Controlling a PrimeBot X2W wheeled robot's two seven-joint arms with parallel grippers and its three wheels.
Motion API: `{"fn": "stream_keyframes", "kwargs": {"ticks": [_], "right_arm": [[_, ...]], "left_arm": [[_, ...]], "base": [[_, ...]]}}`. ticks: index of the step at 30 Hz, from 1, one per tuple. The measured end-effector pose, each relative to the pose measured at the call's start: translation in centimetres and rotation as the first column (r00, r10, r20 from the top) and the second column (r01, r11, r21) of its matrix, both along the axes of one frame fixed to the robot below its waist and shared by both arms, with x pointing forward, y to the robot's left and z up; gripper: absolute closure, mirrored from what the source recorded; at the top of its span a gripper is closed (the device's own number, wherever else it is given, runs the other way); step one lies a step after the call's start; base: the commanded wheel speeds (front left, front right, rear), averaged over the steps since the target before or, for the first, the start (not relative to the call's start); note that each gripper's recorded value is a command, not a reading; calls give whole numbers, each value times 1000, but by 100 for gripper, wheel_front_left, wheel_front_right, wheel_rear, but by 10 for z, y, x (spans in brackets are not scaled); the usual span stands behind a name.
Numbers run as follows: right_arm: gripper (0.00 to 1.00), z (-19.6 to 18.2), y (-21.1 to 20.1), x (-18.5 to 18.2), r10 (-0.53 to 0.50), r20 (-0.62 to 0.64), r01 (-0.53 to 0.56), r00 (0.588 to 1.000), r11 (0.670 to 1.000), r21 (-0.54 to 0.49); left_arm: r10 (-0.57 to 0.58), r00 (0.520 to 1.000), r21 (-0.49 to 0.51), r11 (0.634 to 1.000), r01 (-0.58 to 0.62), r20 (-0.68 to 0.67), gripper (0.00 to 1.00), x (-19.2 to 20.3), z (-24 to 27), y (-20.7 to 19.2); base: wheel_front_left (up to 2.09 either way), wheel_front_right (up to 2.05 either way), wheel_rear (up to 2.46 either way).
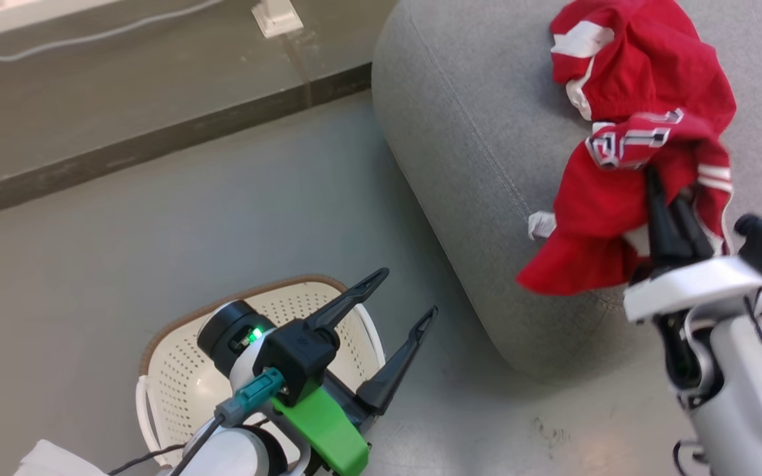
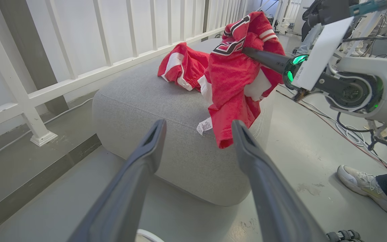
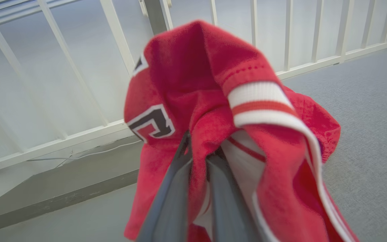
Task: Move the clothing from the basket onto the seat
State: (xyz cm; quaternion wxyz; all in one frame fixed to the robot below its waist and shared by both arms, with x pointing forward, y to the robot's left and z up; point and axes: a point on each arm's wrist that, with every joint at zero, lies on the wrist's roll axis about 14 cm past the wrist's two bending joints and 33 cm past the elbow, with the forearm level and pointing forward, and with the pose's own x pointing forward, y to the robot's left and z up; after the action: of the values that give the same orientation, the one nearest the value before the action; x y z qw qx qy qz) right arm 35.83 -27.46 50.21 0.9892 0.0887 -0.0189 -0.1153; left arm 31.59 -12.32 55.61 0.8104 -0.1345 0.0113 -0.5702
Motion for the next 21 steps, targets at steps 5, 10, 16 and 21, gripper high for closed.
{"fn": "stream_keyframes", "kwargs": {"ticks": [5, 10, 16, 21], "right_arm": [[100, 20, -23, 15, -24, 37, 26, 999, 998, -63], [100, 49, -42, 38, -30, 101, 42, 994, 992, -122], [100, 89, -68, 66, -36, 176, 73, 984, 975, -209], [100, 122, -92, 89, -55, 233, 119, 971, 956, -270]], "left_arm": [[-23, 1000, -4, 1000, 23, -19, 0, 3, -4, -4], [-30, 999, 1, 1000, 30, -23, 0, 10, -8, -6], [-32, 999, -3, 999, 32, -32, 0, 20, -12, -6], [-30, 999, 7, 1000, 30, -25, 0, 27, -17, -5]], "base": [[0, 0, 0], [0, 0, 0], [0, 0, 0], [0, 0, 0]]}}
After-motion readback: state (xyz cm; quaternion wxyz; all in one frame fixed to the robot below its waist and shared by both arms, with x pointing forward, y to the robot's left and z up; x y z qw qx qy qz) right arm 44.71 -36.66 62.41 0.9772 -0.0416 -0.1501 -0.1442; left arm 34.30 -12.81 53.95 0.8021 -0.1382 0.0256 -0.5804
